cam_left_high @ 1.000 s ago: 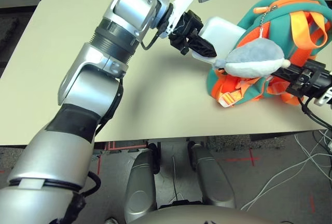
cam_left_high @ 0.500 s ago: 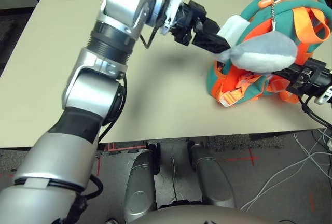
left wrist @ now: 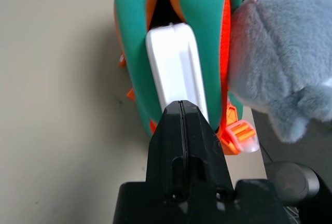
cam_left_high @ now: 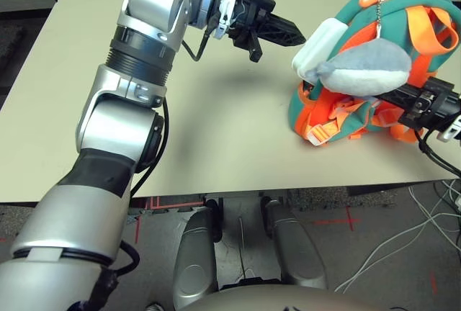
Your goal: Put the pencil case into the backpack and zip it.
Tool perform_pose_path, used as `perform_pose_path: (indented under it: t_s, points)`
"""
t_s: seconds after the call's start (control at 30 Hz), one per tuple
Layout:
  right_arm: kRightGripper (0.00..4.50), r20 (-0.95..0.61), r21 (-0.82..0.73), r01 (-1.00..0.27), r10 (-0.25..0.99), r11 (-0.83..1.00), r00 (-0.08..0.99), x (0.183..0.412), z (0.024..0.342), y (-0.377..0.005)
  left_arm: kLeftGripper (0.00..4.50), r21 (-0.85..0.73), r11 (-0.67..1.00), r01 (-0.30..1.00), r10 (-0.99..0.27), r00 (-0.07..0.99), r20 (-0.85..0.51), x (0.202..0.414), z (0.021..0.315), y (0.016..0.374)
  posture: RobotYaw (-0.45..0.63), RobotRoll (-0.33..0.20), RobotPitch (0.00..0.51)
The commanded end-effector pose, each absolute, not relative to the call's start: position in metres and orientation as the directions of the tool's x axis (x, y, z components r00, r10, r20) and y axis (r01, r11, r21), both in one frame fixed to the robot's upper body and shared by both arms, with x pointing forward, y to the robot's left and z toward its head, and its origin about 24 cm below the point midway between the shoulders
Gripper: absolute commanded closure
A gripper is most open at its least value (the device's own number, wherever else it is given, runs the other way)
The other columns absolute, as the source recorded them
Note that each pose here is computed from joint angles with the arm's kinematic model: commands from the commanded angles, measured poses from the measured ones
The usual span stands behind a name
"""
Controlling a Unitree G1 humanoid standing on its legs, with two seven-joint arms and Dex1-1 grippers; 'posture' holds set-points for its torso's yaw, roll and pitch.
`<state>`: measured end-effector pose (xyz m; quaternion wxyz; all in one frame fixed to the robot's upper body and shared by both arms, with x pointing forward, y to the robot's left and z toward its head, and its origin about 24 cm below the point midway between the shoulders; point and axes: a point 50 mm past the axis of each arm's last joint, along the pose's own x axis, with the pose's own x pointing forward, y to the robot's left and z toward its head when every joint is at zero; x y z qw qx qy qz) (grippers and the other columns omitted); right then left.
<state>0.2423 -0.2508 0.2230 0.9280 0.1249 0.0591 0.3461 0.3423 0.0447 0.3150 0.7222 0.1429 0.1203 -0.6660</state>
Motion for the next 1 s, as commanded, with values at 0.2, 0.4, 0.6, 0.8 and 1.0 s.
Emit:
perform_pose_path:
  t_s: [0.2,0.4,0.6,0.8,1.0]
  points:
    - [4.44,-0.029,0.285,-0.63,0.664,0.722,0.748,0.24,0.218,-0.248,4.5,0.042,0.064,0.997,-0.93,0.075,-0.36,0.344,0.306,0.036,-0.18,0.0,0.262]
    - [4.44,-0.028,0.289,-0.628,0.662,0.723,0.749,0.239,0.217,-0.247,4.5,0.05,0.07,0.996,-0.931,0.083,-0.355,0.348,0.298,0.023,-0.18,0.0,0.266]
    - [4.44,-0.024,0.296,-0.628,0.663,0.72,0.749,0.24,0.216,-0.246,4.5,0.033,0.051,0.998,-0.943,0.059,-0.327,0.347,0.291,-0.002,-0.18,0.0,0.271]
    - [4.44,-0.025,0.303,-0.627,0.664,0.718,0.748,0.241,0.214,-0.245,4.5,0.013,0.031,0.999,-0.95,0.034,-0.31,0.345,0.284,-0.02,-0.17,0.0,0.271]
    - [4.44,-0.025,0.306,-0.628,0.665,0.715,0.746,0.243,0.214,-0.245,4.5,0.057,0.032,0.998,-0.956,0.047,-0.291,0.345,0.289,-0.014,-0.16,0.0,0.269]
